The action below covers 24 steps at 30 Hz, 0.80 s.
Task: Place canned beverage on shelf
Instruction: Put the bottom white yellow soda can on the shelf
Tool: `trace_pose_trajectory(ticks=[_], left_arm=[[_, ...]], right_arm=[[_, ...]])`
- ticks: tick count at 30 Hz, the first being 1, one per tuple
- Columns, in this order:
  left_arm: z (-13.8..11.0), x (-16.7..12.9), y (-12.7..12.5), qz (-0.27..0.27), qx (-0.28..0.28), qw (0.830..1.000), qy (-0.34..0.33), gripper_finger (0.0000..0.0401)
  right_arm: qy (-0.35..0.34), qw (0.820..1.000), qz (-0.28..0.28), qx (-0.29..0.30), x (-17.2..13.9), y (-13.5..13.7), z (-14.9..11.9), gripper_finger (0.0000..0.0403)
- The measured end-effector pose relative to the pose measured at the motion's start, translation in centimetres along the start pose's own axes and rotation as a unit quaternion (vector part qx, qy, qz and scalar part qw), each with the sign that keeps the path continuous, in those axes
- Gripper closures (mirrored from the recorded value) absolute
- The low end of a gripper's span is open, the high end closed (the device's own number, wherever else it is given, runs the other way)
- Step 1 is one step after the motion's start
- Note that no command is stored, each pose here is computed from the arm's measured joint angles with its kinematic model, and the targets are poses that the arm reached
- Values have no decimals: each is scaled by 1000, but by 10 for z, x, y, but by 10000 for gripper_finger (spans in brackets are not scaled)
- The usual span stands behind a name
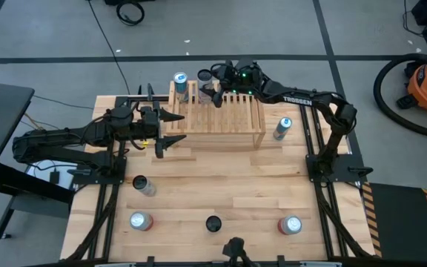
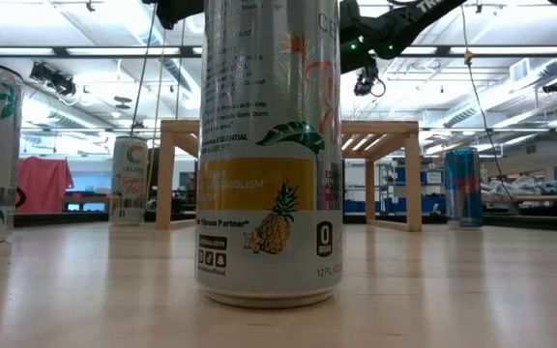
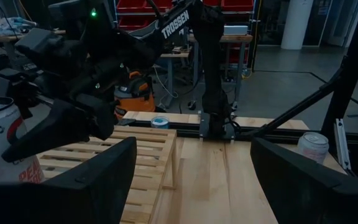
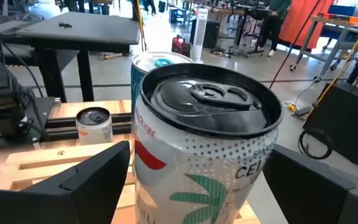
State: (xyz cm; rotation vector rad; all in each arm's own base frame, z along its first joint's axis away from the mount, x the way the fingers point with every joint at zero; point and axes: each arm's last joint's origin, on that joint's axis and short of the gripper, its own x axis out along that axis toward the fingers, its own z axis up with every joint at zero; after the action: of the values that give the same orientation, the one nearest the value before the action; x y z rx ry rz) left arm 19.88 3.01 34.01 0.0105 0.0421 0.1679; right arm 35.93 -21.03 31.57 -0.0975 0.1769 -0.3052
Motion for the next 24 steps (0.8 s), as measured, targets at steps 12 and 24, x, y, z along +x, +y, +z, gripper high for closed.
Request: trace_pose_trajectory(ticks=[12, 24], left_arm=[[0, 0, 0, 0, 0, 1000, 0, 83], [0, 0, 0, 0, 0, 1000, 0, 83]], right_arm=[[-21, 1000, -2, -5, -37, 3, 37, 23], [35, 999, 7, 1, -134, 18, 80, 23]])
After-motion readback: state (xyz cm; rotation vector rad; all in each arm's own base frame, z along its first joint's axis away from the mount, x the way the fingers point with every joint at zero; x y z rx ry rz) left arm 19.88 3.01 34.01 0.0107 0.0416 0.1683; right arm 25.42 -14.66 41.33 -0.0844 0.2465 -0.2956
